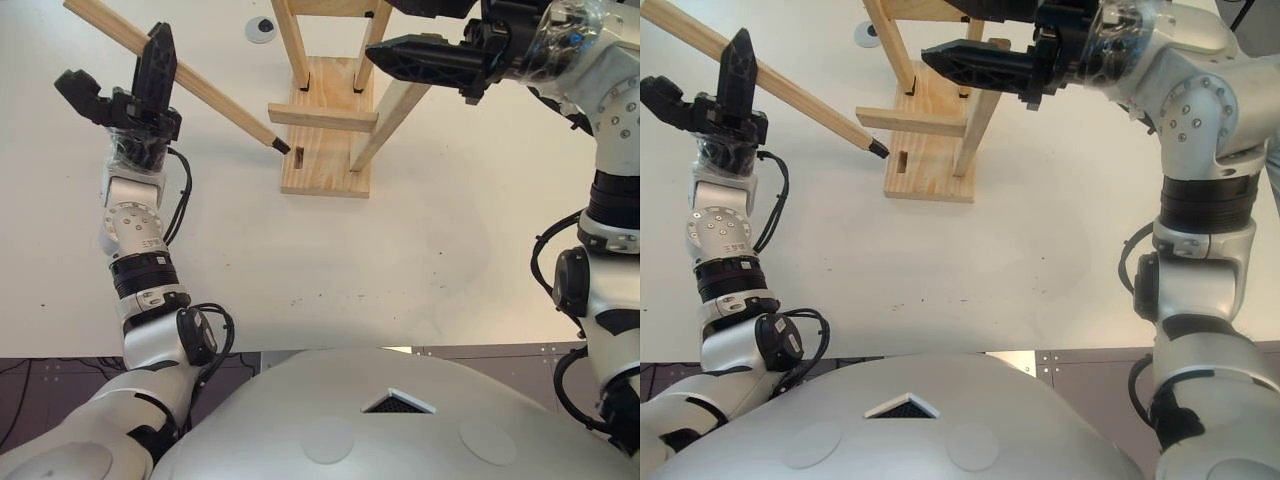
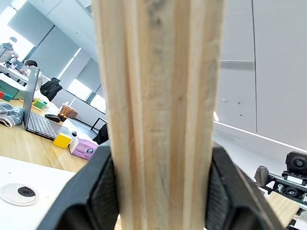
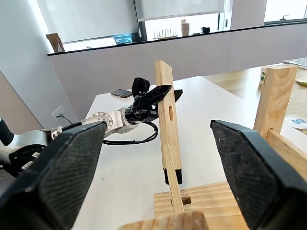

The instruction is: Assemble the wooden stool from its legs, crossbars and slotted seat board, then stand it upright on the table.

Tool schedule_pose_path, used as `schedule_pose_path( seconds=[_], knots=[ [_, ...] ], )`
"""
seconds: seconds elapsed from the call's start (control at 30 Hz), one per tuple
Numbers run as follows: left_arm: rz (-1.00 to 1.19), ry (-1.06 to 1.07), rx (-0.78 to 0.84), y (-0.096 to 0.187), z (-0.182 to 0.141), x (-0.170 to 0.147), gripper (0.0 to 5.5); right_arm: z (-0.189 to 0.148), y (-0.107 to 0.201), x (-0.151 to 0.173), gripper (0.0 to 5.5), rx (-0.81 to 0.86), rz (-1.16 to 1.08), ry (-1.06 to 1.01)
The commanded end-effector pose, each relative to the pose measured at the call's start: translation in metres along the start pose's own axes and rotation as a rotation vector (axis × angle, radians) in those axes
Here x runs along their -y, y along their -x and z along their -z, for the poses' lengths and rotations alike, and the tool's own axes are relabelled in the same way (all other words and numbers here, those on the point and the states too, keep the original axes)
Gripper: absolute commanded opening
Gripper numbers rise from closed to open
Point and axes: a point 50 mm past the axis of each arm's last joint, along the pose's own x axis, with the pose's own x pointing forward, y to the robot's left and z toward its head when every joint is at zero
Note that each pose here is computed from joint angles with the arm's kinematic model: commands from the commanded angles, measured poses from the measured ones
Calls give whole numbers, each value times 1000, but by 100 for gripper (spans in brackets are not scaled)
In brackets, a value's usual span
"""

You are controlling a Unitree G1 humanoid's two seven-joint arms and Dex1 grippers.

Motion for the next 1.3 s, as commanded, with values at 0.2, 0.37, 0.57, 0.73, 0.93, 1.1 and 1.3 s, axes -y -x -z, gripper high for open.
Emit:
schedule_pose_path(
  seconds=[0.2,0.37,0.57,0.73,0.93,1.1,1.3],
  knots=[
    [-29,-33,-59,8,29,-6,203,-7,-3,-1,402,-52,-22,38],
    [-36,-108,-148,13,30,-14,203,-5,-3,-3,402,-63,-24,43],
    [71,-150,-307,15,17,-9,203,0,-1,-5,402,-58,-12,38],
    [142,-169,-415,9,6,-5,203,3,-1,-7,402,-52,-4,32],
    [124,-157,-470,11,9,-2,203,4,-1,-8,402,-19,27,32],
    [166,-155,-558,20,28,13,203,-13,3,-2,402,108,90,10],
    [196,-158,-567,21,38,31,203,-37,13,11,402,305,221,-22]
  ],
)
